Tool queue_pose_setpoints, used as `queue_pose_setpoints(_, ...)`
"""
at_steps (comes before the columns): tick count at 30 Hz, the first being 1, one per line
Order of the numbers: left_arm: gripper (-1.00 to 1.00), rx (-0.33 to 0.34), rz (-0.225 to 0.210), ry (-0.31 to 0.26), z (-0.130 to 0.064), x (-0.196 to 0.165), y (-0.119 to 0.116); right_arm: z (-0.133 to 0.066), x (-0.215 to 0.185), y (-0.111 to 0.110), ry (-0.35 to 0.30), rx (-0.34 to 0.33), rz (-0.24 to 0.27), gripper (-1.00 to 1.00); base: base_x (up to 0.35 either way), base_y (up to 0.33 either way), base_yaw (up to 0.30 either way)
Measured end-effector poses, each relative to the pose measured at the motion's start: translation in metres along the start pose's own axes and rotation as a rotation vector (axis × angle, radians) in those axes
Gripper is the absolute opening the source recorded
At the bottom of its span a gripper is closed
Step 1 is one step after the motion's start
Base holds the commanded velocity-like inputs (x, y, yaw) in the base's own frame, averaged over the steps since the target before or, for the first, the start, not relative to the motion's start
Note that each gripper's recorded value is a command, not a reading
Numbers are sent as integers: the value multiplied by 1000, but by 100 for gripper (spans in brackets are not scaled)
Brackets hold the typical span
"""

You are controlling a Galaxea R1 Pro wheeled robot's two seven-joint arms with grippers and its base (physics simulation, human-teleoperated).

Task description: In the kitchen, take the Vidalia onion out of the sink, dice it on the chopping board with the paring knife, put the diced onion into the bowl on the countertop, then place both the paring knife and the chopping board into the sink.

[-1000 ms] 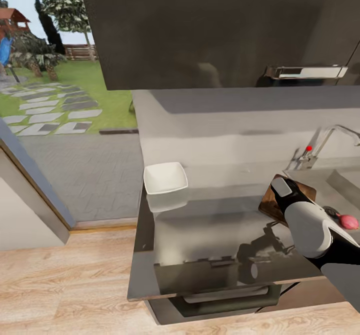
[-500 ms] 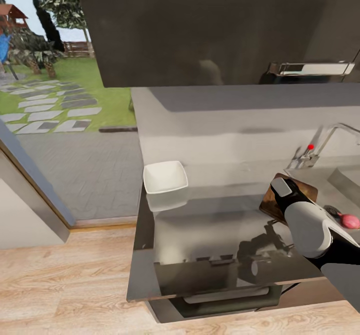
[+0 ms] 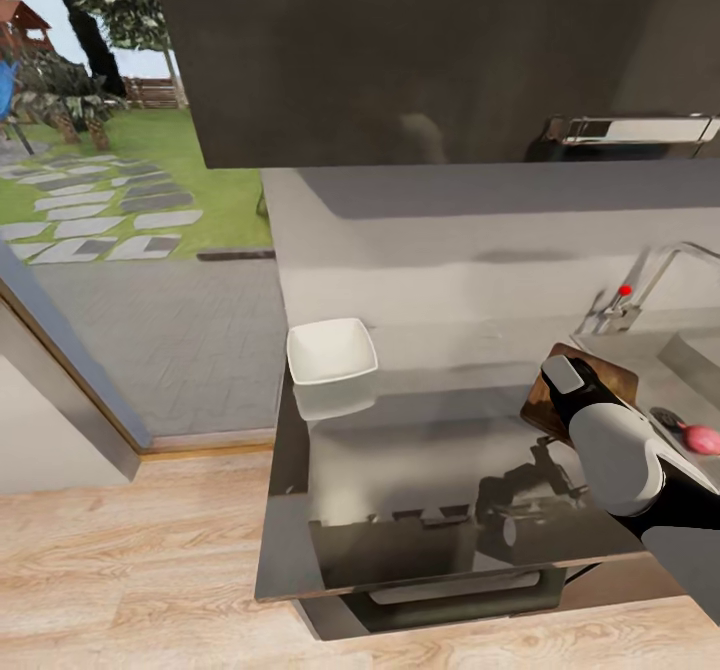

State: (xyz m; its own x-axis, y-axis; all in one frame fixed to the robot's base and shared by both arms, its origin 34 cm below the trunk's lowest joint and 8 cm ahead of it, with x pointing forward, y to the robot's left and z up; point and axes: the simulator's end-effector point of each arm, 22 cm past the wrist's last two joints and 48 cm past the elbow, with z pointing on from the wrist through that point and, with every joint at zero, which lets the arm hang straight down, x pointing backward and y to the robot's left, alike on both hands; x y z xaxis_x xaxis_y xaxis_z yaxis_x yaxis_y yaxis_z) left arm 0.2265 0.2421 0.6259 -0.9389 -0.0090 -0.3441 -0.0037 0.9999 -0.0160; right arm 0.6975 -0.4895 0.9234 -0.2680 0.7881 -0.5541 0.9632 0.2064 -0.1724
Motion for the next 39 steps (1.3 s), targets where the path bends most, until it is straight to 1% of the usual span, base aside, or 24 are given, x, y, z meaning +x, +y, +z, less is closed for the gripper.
queue_pose_setpoints(25,100,0,0,23,-1,9,0,11,8,1,4,17,-13,100,0,0,0)
queue_pose_setpoints(39,100,0,-1,26,-1,10,0,11,8,7,-12,-7,-27,100,0,0,0)
